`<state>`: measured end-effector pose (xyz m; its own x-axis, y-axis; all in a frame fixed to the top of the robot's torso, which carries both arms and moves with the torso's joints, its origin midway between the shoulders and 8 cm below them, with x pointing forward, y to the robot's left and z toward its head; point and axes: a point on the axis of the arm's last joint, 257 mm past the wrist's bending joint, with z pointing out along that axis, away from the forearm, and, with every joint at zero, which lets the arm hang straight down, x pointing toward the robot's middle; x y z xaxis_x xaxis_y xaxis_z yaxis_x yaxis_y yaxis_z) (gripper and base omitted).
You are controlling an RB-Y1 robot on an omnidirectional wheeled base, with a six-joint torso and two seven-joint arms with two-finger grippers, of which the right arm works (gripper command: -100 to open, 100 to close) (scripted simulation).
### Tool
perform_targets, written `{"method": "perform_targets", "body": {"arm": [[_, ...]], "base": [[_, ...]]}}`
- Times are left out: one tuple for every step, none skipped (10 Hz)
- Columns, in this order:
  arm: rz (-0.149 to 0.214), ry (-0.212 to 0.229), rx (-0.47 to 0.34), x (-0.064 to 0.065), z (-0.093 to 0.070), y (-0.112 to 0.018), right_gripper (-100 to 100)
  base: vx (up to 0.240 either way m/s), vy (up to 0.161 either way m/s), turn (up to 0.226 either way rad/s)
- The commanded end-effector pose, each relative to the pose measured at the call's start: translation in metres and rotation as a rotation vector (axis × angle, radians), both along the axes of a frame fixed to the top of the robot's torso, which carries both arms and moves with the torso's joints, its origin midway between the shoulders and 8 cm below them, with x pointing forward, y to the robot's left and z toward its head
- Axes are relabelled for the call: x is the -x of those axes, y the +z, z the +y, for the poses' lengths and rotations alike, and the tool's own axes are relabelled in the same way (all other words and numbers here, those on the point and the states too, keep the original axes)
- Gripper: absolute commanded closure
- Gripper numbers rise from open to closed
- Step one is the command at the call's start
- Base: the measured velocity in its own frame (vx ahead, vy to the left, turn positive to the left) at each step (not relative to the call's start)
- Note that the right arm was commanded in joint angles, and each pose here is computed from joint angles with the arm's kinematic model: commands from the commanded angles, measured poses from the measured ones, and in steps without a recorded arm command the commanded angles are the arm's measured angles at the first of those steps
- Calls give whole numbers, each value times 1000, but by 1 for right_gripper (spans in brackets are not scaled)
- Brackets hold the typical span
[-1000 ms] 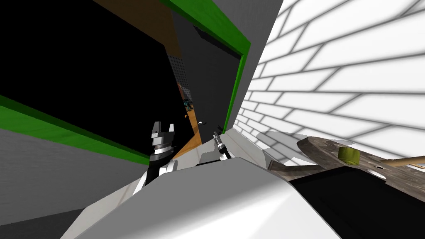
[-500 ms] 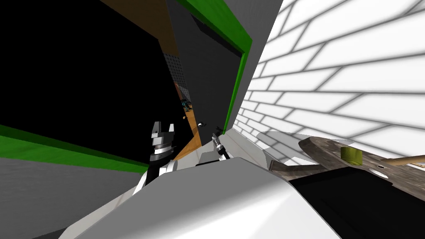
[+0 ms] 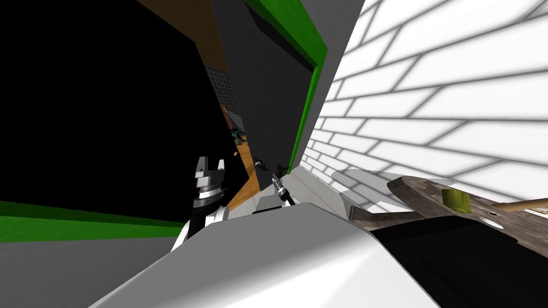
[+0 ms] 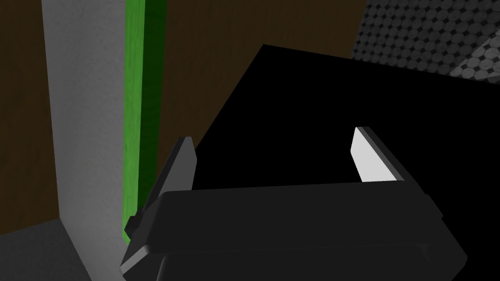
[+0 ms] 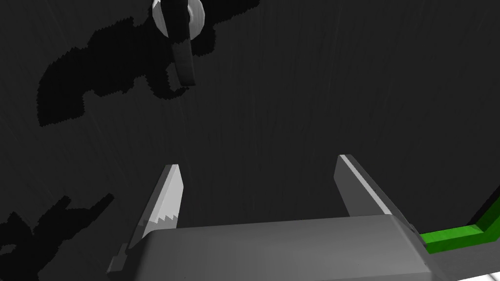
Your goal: Push the door open
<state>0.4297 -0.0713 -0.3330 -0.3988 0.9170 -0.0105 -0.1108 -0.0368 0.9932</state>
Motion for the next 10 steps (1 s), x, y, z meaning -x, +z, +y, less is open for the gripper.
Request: {"method": "perform_targets", "body": {"arm": [[16, 17, 5, 2, 5, -9, -100], [22, 24, 6, 3, 6, -13, -100], [28, 30, 8, 4, 8, -16, -100], [40, 42, 13, 6, 11, -22, -100], [46, 48, 15, 7, 13, -25, -100], [55, 57, 18, 8, 16, -30, -100], [64, 67, 22, 10, 18, -35, -100], [73, 76, 26, 11, 20, -40, -100], [84, 87, 31, 13, 23, -45, -100], [90, 93, 34, 15, 24, -49, -100]], "base": [[95, 61, -68], [107, 53, -63], [92, 35, -53], [99, 74, -66], [93, 73, -66], [93, 53, -57], [126, 71, -70], [134, 72, -75], [128, 81, -64], [116, 70, -61]]}}
